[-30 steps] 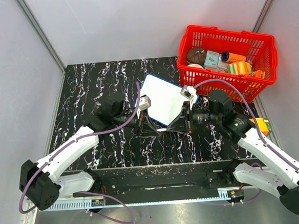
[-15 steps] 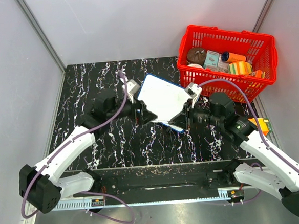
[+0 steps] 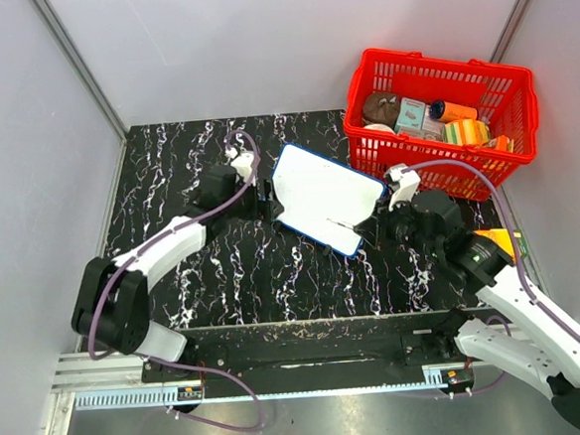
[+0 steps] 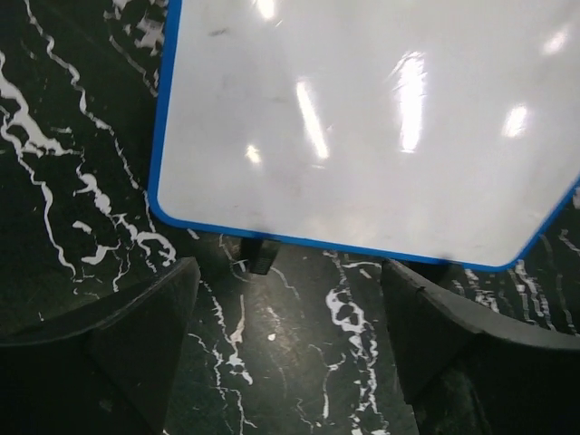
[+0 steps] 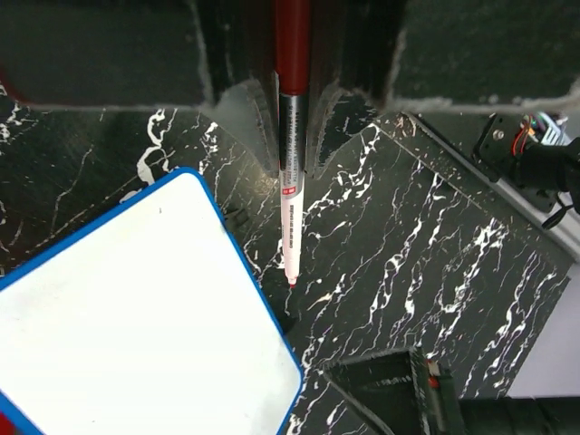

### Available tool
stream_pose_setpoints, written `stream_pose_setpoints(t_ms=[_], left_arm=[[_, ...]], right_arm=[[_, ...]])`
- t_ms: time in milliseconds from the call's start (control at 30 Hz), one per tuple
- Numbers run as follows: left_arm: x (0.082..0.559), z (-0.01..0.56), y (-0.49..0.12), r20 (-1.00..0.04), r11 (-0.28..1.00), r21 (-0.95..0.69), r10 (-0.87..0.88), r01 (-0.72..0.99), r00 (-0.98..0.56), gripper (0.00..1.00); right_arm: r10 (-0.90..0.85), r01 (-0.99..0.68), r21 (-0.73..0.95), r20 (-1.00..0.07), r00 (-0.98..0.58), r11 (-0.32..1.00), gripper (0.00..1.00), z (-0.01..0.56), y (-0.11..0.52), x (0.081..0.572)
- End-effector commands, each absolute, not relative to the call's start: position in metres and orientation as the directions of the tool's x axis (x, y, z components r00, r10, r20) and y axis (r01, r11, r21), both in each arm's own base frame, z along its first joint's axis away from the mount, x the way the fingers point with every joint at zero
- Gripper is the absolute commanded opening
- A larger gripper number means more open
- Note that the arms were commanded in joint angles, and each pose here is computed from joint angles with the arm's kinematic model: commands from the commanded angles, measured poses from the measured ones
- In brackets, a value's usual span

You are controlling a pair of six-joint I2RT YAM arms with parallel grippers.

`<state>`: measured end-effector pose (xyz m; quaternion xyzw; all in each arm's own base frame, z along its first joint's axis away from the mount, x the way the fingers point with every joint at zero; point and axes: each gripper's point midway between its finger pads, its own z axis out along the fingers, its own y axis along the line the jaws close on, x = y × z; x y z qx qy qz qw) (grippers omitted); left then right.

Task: Write a sentence on the whiteboard
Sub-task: Pick up the whiteboard stand from the center of the board.

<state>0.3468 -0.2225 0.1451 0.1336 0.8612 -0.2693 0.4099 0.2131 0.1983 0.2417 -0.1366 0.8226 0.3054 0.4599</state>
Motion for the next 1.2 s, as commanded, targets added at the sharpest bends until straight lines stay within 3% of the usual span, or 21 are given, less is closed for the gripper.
stream_pose_setpoints(t_ms=[0, 333, 400, 567, 667, 833, 933, 1167], left_arm=[[0.361, 0.115, -0.217, -0.775, 0.866, -0.288, 0.039, 0.408, -0.63, 0.83], [0.362, 0.055, -0.241, -0.722, 0.863, -0.268, 0.115, 0.428, -0.683, 0.71], [0.362, 0.05, -0.242, -0.718, 0.865, -0.266, 0.117, 0.426, -0.686, 0.63], [0.363, 0.032, -0.237, -0.699, 0.888, -0.23, 0.134, 0.398, -0.702, 0.59], [0.365, 0.022, -0.236, -0.69, 0.896, -0.216, 0.14, 0.387, -0.71, 0.5], [0.362, 0.01, -0.241, -0.676, 0.895, -0.212, 0.156, 0.393, -0.72, 0.23], [0.355, 0.006, -0.243, -0.667, 0.894, -0.209, 0.166, 0.396, -0.727, 0.12], [0.323, 0.004, -0.24, -0.65, 0.904, -0.187, 0.179, 0.384, -0.739, 0.04]], right_arm=[[0.101, -0.444, 0.353, -0.862, -0.497, 0.823, 0.0, 0.25, 0.183, 0.219], [0.112, -0.427, 0.34, -0.872, -0.476, 0.838, 0.0, 0.256, 0.176, 0.22], [0.113, -0.425, 0.339, -0.873, -0.474, 0.839, 0.0, 0.257, 0.175, 0.22], [0.111, -0.423, 0.335, -0.875, -0.471, 0.842, 0.0, 0.256, 0.174, 0.22], [0.11, -0.425, 0.336, -0.874, -0.473, 0.841, 0.0, 0.256, 0.174, 0.219], [0.108, -0.425, 0.334, -0.874, -0.474, 0.841, 0.0, 0.255, 0.174, 0.219], [0.108, -0.428, 0.336, -0.874, -0.474, 0.839, 0.0, 0.256, 0.174, 0.218], [0.107, -0.429, 0.338, -0.871, -0.479, 0.838, 0.0, 0.254, 0.175, 0.218]])
